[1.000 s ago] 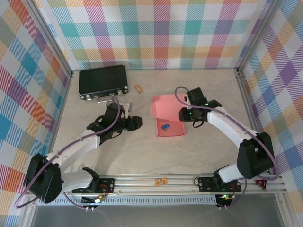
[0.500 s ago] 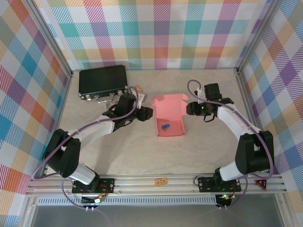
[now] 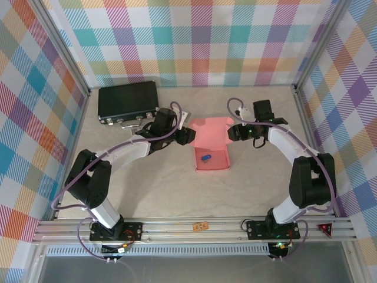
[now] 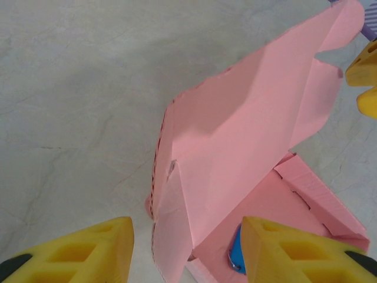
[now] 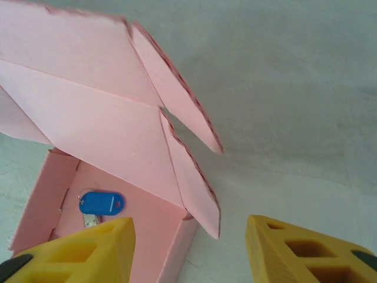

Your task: Fold the paper box

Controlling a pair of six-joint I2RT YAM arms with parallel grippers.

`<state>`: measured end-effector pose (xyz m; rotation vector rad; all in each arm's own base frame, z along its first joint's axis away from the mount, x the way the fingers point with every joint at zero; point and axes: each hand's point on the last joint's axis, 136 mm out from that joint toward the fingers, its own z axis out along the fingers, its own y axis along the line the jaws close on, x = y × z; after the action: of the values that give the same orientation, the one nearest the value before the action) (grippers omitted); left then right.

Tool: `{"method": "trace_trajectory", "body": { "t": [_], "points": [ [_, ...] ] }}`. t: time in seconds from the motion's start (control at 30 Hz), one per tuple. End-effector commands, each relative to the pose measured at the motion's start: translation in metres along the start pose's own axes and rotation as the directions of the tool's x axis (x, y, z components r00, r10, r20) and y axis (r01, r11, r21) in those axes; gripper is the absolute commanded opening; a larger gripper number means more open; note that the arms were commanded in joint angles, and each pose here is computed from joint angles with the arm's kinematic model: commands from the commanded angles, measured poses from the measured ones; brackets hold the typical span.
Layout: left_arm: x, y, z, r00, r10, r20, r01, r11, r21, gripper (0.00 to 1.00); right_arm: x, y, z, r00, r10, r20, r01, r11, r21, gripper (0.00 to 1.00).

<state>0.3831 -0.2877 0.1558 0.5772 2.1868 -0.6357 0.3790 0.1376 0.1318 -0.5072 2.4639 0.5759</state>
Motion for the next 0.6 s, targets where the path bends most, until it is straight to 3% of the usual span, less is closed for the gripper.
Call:
{"method": "trace_trajectory", "body": {
  "t": [0.0, 0.57],
  "points": [
    [-0.01, 0.0, 0.001, 1.0, -0.004, 0.014, 0.004, 1.0, -0.012, 0.5, -0.019, 0.003, 0.001, 0.997, -0.056, 0.056, 0.059, 0.997, -0.041, 0.52],
    [0.001, 0.001, 0.021, 0.998, -0.042, -0.039, 0.043, 0.999, 0.009, 0.45, -0.016, -0.002, 0.015, 0.999, -0.052, 0.007, 0.052, 0.997, -0.053, 0.49]
  ]
}}
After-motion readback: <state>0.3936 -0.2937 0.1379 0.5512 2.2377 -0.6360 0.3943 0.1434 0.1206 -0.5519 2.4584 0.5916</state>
